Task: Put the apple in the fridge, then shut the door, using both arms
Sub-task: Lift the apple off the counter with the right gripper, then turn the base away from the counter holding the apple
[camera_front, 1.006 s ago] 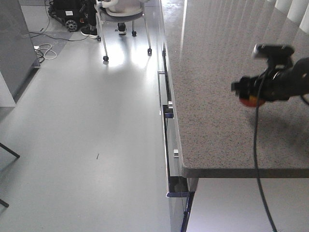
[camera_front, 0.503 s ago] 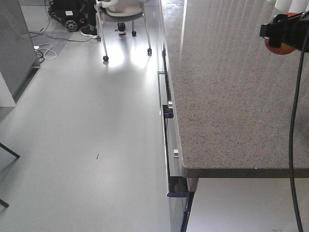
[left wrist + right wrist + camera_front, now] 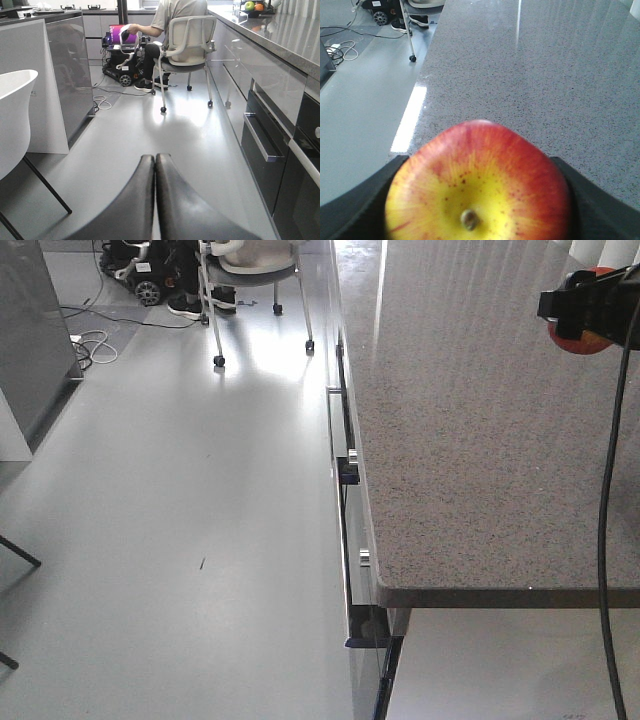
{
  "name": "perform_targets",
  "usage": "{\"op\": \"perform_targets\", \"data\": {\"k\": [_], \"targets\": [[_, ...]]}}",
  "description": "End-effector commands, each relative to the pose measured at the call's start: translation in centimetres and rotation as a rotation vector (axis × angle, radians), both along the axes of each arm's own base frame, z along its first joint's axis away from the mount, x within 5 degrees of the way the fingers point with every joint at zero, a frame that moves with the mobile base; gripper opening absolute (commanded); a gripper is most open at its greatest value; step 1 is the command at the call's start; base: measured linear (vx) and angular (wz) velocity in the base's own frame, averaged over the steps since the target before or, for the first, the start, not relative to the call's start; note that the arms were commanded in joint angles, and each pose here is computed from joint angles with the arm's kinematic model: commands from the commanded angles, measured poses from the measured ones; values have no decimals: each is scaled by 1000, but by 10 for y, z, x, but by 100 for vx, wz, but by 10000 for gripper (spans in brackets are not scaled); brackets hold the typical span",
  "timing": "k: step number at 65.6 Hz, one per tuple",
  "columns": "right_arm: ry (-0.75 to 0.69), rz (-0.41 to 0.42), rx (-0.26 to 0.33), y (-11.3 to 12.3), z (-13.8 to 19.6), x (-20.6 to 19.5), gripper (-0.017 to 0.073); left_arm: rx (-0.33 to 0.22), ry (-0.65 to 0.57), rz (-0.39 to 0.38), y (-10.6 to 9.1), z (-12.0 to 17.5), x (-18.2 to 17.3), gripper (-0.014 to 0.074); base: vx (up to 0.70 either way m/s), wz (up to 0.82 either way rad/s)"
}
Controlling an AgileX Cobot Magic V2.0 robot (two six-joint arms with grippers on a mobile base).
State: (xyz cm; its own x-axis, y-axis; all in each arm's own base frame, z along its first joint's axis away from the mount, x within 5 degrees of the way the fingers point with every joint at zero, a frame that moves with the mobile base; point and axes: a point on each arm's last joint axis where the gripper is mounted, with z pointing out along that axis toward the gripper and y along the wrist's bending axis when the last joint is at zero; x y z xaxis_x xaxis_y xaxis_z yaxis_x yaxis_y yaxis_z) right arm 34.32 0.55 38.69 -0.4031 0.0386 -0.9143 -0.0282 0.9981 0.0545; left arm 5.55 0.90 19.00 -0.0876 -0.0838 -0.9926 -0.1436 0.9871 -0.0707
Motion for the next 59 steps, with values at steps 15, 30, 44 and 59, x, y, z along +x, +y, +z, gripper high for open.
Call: {"op": "perform_targets", "data": {"k": [15, 30, 44, 59], "targets": [[-148, -11, -8, -2, 30, -8, 214, 11, -99, -23, -2, 13, -1, -6, 0, 0], [-148, -11, -8, -2, 30, -8, 214, 11, -99, -23, -2, 13, -1, -6, 0, 0], [-148, -11, -8, -2, 30, -8, 214, 11, -99, -23, -2, 13, -1, -6, 0, 2], [-148, -11, -8, -2, 30, -8, 214, 11, -99, -23, -2, 13, -1, -6, 0, 8]]}}
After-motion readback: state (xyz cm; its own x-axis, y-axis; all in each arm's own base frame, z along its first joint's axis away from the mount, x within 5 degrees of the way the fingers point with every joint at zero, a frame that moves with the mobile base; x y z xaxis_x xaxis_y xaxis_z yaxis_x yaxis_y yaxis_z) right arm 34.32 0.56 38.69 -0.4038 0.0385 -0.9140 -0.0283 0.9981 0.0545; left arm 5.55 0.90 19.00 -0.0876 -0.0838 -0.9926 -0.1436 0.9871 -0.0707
